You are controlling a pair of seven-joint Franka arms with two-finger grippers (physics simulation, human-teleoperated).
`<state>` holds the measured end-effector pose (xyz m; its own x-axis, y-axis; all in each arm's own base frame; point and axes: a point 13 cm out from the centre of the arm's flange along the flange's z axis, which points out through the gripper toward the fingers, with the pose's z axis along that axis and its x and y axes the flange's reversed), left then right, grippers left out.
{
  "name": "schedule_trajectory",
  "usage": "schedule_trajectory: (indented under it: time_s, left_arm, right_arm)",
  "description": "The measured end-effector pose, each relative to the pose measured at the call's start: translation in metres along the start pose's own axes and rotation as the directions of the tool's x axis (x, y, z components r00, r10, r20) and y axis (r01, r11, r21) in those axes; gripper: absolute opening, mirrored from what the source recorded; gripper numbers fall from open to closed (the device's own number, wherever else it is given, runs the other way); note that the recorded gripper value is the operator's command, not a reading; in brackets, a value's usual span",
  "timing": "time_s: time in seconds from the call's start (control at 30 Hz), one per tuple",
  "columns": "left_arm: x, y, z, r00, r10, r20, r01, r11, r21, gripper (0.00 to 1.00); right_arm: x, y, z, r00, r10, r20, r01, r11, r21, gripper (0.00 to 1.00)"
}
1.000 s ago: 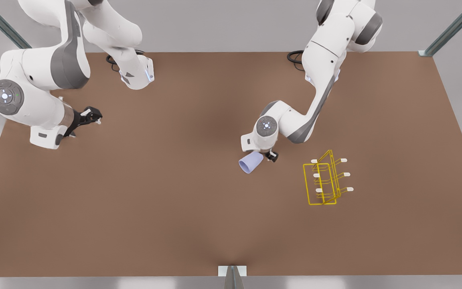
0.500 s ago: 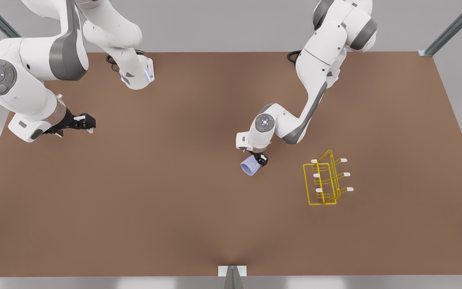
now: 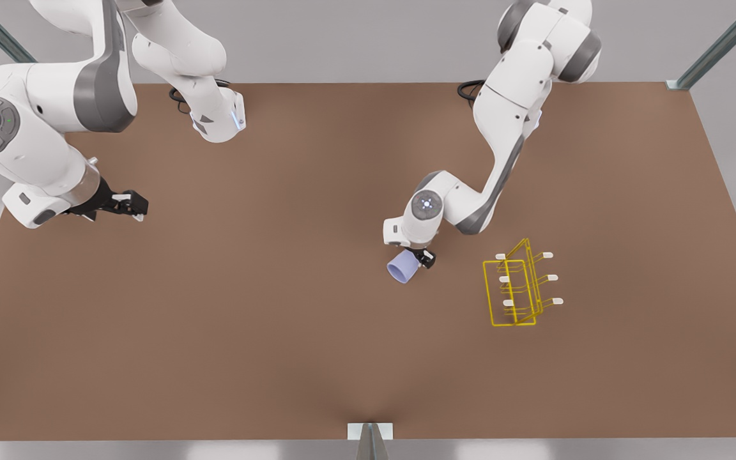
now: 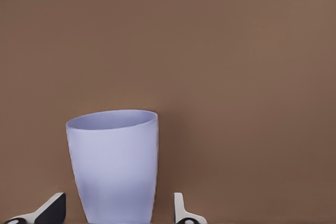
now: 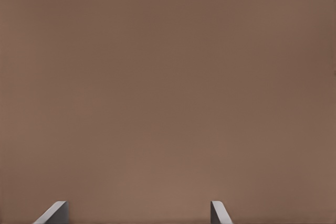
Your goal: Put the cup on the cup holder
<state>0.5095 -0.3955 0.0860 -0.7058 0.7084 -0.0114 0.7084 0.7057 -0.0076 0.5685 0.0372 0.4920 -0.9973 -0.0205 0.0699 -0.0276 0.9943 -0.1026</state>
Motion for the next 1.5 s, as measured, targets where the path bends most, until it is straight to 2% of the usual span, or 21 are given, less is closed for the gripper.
schedule_trajectory:
  time_s: [0.67,0.7,0.77,1.13,1.23,1.37,1.5]
  left_arm:
    - [-0.017,0.003,0.043,0.996,-0.039,0.075,0.039,0.999,0.003,1.0]
    - [-0.018,0.004,0.043,0.996,-0.037,0.078,0.037,0.999,0.002,0.96]
    - [-0.019,0.004,0.043,0.996,-0.033,0.084,0.033,0.999,-0.001,0.82]
    - [-0.018,0.003,0.045,0.996,-0.031,0.08,0.031,1.0,-0.004,0.81]
    - [-0.018,0.007,0.039,0.998,-0.032,0.053,0.033,0.999,-0.012,0.81]
    - [-0.027,0.029,0.0,0.998,0.025,-0.05,-0.03,0.995,-0.097,0.8]
    - [-0.034,0.063,-0.076,0.972,0.1,-0.214,-0.155,0.952,-0.262,0.8]
  right_arm:
    - [0.002,0.007,-0.001,0.998,0.064,-0.003,-0.064,0.998,-0.003,1.0]
    - [0.002,0.007,-0.001,0.998,0.066,-0.004,-0.066,0.998,-0.003,1.0]
    - [0.002,0.007,-0.001,0.998,0.07,-0.004,-0.07,0.998,-0.002,1.0]
    - [0.002,0.006,-0.001,0.996,0.086,-0.004,-0.086,0.996,-0.001,1.0]
    - [0.002,0.007,-0.001,0.996,0.087,-0.004,-0.087,0.996,-0.002,1.0]
    - [0.002,0.008,-0.001,0.996,0.089,-0.004,-0.089,0.996,-0.002,1.0]
    - [0.002,0.007,-0.001,0.996,0.092,-0.004,-0.092,0.996,-0.002,1.0]
